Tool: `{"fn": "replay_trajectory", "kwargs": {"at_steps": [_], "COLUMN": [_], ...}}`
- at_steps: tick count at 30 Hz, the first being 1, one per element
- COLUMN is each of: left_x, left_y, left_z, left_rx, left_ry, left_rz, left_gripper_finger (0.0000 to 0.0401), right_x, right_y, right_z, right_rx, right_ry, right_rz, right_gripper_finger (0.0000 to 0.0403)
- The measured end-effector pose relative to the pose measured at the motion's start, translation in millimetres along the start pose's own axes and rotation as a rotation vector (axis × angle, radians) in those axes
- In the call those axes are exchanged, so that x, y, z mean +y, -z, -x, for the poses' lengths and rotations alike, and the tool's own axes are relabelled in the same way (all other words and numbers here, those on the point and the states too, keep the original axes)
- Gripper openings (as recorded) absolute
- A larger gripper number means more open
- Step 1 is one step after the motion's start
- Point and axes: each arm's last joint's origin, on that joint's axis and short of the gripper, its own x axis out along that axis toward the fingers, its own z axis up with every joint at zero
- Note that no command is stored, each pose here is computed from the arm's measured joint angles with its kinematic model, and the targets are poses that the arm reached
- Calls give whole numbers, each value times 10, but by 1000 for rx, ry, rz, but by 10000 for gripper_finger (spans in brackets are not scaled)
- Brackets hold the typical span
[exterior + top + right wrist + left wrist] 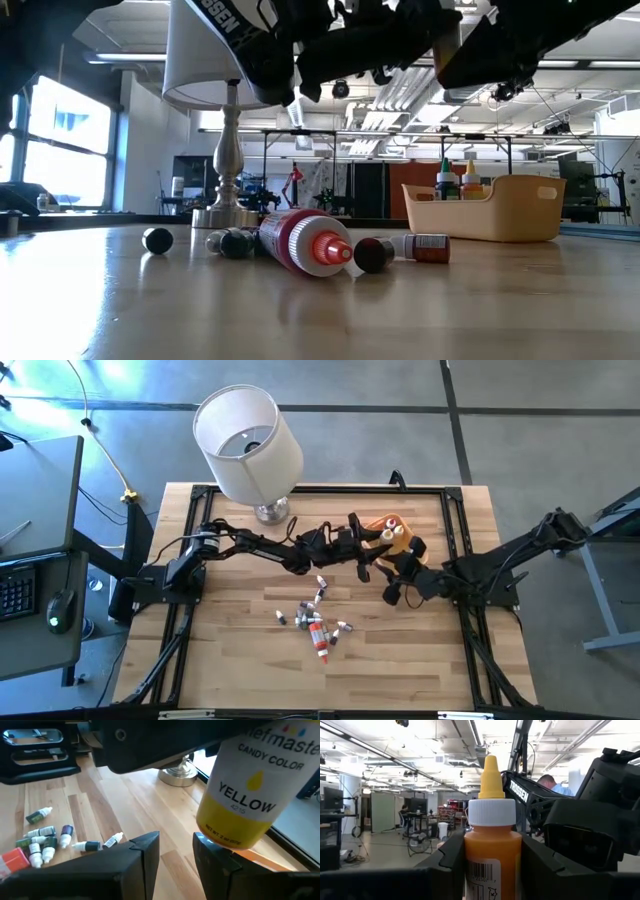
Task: Pick & Place food coloring
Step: Put the large yellow food coloring bottle into the yellow bin
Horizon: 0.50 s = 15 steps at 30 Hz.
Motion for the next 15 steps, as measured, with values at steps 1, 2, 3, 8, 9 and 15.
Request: {"fn": "replay_trajectory", "kwargs": {"at_steps": [1, 2, 3, 8, 9, 15], "left_x": [-2, -2, -2, -3, -5, -5], "left_y": [0, 0, 0, 0, -2, -29], "left_z": [0, 0, 0, 0, -1, -3], "left_rx": [0, 0, 0, 0, -1, -21], "left_ry": [1, 1, 1, 4, 4, 4], "left_rz": [0, 0, 0, 2, 3, 11], "left_gripper_finger": [129, 129, 129, 129, 129, 129], "right_x": [2, 1, -4, -20, -18, -2], "right_y": [-1, 0, -1, -11, -15, -79], "right_z": [16, 31, 48, 153, 173, 202], "right_rx": [-4, -8, -12, -30, -36, -85], "right_ry": [3, 12, 23, 28, 24, 8], "right_rz": [5, 12, 17, 13, 11, -43], "right_gripper_finger": [112, 112, 112, 112, 112, 112]}}
